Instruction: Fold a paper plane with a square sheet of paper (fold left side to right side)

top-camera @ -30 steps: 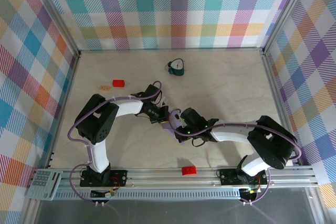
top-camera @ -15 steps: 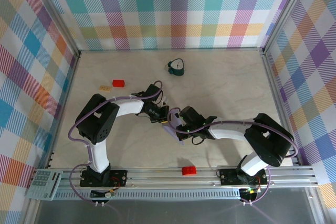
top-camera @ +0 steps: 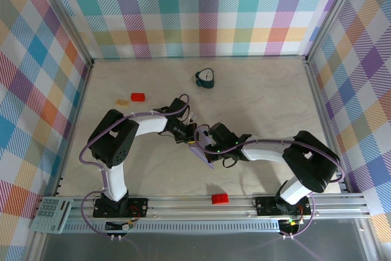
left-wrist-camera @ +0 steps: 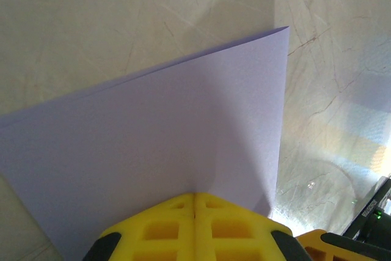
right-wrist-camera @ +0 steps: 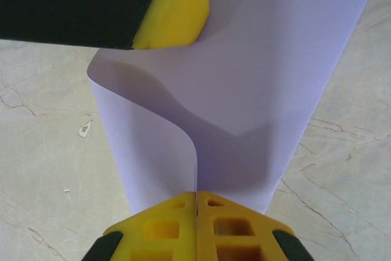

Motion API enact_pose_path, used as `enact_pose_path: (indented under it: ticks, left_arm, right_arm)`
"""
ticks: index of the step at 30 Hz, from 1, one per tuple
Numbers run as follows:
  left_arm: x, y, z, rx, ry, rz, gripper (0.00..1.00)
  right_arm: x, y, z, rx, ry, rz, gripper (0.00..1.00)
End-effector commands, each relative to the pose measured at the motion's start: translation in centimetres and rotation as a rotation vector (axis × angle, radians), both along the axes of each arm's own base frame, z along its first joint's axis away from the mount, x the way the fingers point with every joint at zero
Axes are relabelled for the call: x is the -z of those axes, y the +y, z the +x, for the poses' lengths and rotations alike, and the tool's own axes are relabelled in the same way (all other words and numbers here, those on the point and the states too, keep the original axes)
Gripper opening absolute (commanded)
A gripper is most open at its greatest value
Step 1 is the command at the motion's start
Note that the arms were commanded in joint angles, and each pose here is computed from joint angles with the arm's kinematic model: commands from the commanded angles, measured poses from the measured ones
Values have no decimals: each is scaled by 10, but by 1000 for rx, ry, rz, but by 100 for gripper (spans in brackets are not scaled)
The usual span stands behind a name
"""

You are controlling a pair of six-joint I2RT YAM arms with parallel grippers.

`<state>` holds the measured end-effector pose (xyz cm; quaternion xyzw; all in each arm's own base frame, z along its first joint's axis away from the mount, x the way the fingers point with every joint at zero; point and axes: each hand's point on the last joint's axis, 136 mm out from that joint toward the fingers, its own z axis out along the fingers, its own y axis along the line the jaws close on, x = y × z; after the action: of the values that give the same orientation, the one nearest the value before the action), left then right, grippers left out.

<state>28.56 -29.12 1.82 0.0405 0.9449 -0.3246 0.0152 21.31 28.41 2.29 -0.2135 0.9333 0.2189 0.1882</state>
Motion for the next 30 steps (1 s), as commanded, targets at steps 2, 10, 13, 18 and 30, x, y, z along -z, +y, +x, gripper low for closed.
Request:
enact_pose_path:
  ticks: [2,10,13,18,30]
  left_arm:
    - [38,22,-20,2,73,157,0]
    - [38,21,-19,3,71,157,0]
    - [36,21,-18,1,64,157,0]
    - [26,20,-11,-8,25,148,0]
    - [-57,17,30,-51,-228,10,15]
  right_arm:
    - [0,0,5,-7,-9,-20,0]
    - [6,1,3,-14,7,-28,0]
    - [11,0,0,-16,27,-36,0]
    - [23,-7,-6,-6,59,-56,0]
    - [33,-11,-15,6,99,-55,0]
